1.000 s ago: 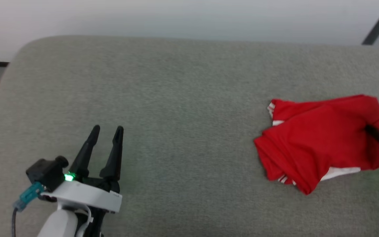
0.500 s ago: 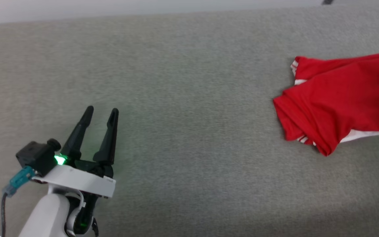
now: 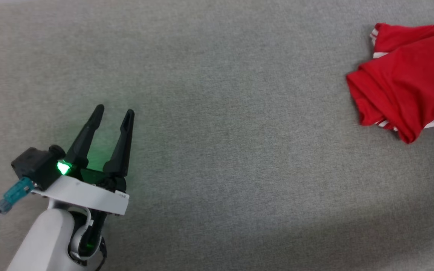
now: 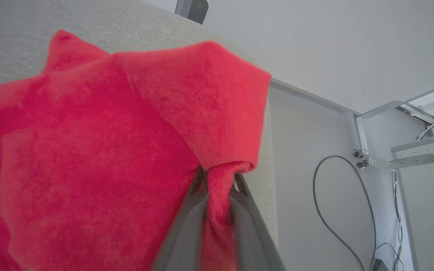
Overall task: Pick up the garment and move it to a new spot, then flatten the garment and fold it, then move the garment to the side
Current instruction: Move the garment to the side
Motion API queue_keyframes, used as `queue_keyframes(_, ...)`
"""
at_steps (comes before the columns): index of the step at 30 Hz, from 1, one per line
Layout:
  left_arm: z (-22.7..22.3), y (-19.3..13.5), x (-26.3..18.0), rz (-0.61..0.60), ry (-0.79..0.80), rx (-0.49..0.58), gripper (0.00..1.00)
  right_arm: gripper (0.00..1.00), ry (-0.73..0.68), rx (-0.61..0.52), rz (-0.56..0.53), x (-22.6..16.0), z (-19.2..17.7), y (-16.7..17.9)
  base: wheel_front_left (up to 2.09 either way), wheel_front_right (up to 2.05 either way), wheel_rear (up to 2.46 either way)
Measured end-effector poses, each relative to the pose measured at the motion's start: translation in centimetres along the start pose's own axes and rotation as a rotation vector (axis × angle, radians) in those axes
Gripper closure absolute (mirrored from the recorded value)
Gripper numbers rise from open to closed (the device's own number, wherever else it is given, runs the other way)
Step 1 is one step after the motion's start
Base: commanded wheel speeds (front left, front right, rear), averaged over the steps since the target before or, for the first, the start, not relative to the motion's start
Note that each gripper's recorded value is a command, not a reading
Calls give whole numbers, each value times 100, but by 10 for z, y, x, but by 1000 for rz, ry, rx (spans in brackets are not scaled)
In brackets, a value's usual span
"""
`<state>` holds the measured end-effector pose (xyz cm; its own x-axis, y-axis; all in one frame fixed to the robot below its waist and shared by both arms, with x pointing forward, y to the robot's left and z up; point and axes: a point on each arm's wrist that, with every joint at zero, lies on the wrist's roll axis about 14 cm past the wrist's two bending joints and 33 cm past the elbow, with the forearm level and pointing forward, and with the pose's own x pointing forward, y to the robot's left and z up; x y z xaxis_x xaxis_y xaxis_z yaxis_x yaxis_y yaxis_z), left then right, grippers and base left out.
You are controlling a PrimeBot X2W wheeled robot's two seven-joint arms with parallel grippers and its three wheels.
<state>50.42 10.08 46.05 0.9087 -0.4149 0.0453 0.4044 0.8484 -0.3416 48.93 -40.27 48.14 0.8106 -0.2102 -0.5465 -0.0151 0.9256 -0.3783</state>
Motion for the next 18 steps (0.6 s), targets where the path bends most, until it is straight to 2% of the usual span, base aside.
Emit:
queue_keyframes(10, -22, 1, 13, -29, 38, -14, 0, 100, 51, -34, -104, 11, -22, -35, 0, 0, 0)
queue_keyframes(18, -29, 7, 15, -29, 53, -11, 0, 100, 90, -32, -118, 28, -40, -29, 0, 0, 0)
